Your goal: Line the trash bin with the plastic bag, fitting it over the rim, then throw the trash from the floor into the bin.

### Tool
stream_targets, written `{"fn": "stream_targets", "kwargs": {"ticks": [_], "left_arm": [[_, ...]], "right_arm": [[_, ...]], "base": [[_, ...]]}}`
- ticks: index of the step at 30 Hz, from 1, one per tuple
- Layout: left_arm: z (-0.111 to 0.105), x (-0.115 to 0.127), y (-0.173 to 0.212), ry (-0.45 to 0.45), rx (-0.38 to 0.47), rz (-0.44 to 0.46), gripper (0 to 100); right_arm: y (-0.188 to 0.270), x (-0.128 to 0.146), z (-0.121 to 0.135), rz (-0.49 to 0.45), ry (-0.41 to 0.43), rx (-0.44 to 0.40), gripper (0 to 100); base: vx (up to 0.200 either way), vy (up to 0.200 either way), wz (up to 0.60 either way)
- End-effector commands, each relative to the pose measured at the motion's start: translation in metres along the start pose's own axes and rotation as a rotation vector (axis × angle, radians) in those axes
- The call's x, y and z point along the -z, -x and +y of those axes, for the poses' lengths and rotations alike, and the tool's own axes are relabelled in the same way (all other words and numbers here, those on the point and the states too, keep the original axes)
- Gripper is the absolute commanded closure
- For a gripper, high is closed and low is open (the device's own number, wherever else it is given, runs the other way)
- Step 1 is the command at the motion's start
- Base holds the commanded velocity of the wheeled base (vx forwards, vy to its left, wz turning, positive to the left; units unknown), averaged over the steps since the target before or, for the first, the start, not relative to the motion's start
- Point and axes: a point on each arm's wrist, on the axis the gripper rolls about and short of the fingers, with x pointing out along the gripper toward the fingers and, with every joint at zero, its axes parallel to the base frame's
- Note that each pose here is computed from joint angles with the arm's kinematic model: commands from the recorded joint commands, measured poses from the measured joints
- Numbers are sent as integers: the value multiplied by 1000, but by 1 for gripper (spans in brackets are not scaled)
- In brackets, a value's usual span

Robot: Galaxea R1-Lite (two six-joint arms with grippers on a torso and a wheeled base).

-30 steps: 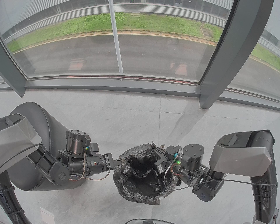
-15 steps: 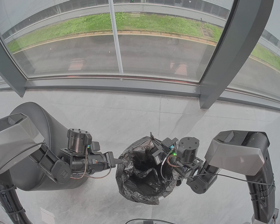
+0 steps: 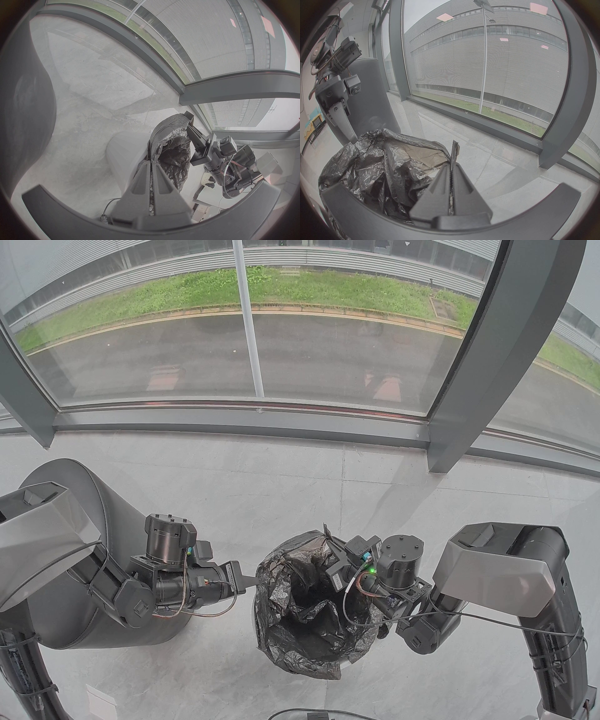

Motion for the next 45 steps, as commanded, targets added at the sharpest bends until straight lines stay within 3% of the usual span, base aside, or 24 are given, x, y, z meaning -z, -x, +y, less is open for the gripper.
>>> {"fn": "stream_targets", "kwargs": {"ticks": [1,9,11,15,22,23,32,45], "left_arm": [[1,1,-1,2,-2,3,100],[1,2,0,-26,-6,1,100],[-1,3,0,-97,-54,-25,100],[-12,8,-4,-155,-132,-110,100],[-17,18,-4,-191,-113,-131,100],[-16,18,-5,-192,-113,-130,0],[-15,25,-3,-276,-127,-108,0],[-2,17,-21,-296,-260,-171,0]], "right_arm": [[0,0,1,0,0,-2,100],[0,0,3,-3,-2,0,100],[0,0,3,-1,0,0,100],[1,0,3,-1,0,-2,100],[1,-1,3,-3,-1,-1,100],[1,-1,3,-3,-1,-1,100],[1,0,3,-1,-3,-2,100],[2,1,3,3,-5,-4,100]], "base": [[0,0,0],[0,0,0],[0,0,0],[0,0,0],[0,0,0],[0,0,0],[0,0,0],[0,0,0]]}}
